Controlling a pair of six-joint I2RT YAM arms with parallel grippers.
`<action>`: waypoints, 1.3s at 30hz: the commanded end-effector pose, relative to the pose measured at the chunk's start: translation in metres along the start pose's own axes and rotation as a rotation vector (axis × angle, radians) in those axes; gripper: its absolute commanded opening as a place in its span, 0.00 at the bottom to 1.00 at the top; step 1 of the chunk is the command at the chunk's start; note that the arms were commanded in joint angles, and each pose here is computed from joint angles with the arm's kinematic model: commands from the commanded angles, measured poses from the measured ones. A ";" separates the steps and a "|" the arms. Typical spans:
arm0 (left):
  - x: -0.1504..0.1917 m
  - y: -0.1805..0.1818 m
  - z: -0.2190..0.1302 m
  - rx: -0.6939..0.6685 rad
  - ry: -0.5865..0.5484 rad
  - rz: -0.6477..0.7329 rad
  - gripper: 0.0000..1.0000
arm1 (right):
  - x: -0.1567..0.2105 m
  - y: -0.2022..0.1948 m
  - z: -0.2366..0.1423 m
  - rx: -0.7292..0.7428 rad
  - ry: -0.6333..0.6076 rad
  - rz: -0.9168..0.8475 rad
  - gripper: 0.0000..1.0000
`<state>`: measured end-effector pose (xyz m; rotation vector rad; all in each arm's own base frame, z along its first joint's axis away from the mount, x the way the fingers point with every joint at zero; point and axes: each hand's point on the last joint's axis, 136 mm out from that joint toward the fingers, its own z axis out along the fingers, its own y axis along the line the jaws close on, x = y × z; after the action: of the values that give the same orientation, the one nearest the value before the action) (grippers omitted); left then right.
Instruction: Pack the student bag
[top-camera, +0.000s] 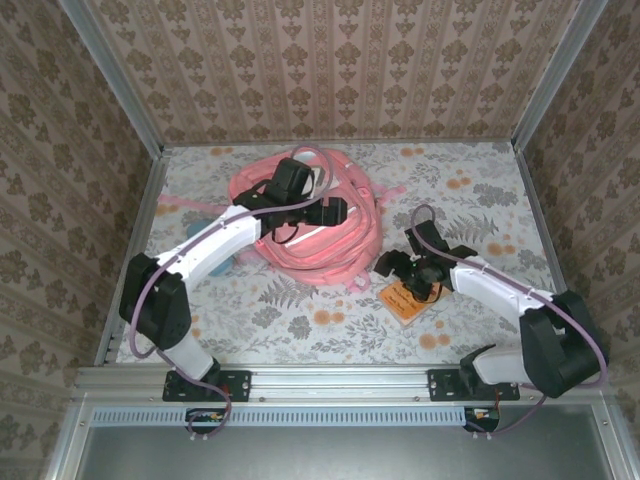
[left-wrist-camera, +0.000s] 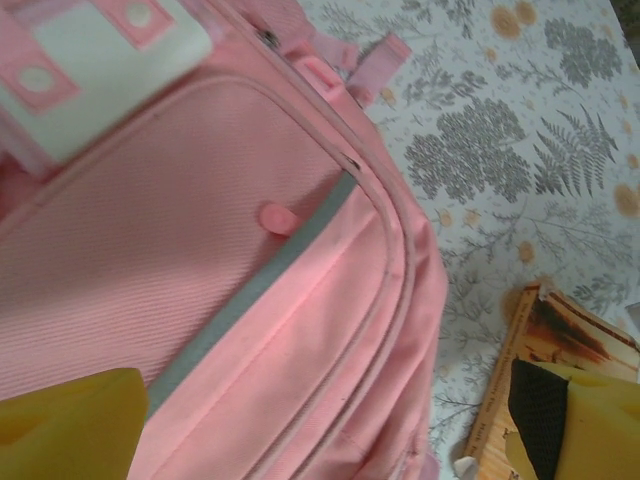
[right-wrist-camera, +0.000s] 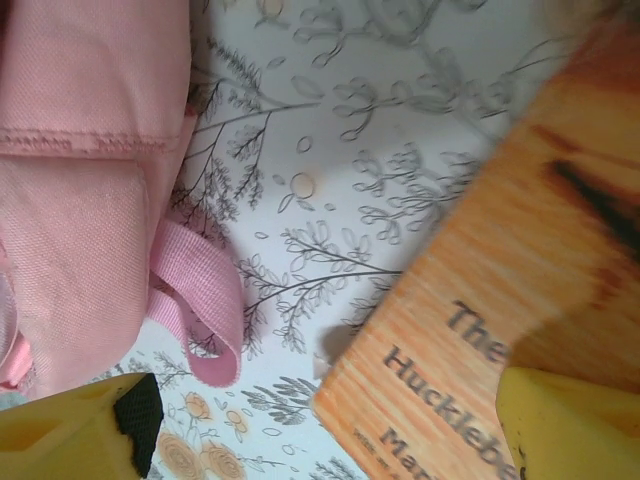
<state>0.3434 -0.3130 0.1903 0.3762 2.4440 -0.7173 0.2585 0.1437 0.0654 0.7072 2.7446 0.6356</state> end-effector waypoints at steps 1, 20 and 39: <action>0.000 -0.026 0.005 0.080 0.035 -0.026 0.92 | -0.015 -0.017 -0.039 0.104 -0.108 -0.009 0.88; 0.079 -0.127 0.091 0.272 0.351 0.001 0.64 | -0.002 -0.099 -0.041 0.168 -0.132 0.261 0.82; 0.155 -0.135 0.147 0.246 0.596 -0.078 0.38 | -0.002 -0.089 -0.019 0.134 -0.055 0.230 0.49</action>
<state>0.2350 -0.4837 0.0483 0.6663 2.9109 -1.0297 0.2135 0.0634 0.0369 1.0886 2.6925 0.4519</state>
